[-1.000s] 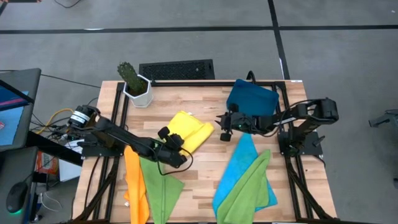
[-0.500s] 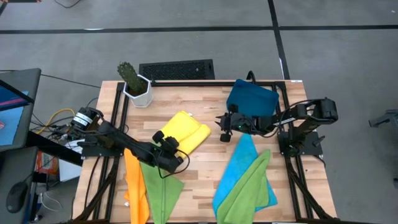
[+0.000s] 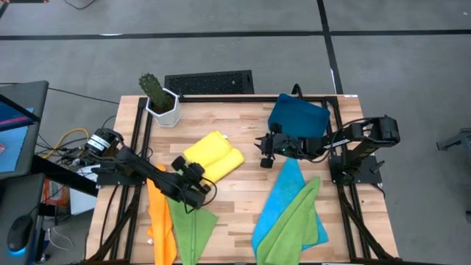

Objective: Fold microfiber towels
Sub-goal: Fold the yellow microfiber cloth

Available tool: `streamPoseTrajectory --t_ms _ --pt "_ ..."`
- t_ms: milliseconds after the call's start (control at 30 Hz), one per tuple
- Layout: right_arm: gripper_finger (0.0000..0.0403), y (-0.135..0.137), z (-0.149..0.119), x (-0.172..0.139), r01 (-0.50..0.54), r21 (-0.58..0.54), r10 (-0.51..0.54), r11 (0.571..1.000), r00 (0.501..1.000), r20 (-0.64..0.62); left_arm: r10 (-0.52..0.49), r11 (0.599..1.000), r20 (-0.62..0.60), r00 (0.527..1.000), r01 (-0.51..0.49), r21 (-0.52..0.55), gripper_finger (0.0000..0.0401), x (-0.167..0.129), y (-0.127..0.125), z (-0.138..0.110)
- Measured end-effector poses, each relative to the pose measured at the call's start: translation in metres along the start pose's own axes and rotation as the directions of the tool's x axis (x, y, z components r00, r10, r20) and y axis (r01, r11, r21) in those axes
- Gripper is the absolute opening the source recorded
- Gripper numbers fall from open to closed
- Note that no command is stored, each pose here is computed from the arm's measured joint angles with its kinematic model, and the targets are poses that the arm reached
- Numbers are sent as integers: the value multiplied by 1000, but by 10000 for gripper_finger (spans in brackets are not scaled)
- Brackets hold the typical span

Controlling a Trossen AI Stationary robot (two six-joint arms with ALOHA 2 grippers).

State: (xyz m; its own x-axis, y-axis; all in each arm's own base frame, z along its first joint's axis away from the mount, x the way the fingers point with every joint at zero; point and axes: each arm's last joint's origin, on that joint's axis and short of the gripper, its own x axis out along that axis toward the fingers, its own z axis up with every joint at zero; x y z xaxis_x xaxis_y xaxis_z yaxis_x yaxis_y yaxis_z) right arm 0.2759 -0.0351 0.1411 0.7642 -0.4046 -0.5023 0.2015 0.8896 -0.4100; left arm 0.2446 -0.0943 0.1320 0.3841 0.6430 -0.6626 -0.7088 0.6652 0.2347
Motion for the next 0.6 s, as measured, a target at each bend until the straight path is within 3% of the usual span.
streamPoseTrajectory --t_ms 600 --pt "122 0 1 0 0 3 0 1000 1000 7 64 998 -59 996 -62 29 0 10 3 -16"
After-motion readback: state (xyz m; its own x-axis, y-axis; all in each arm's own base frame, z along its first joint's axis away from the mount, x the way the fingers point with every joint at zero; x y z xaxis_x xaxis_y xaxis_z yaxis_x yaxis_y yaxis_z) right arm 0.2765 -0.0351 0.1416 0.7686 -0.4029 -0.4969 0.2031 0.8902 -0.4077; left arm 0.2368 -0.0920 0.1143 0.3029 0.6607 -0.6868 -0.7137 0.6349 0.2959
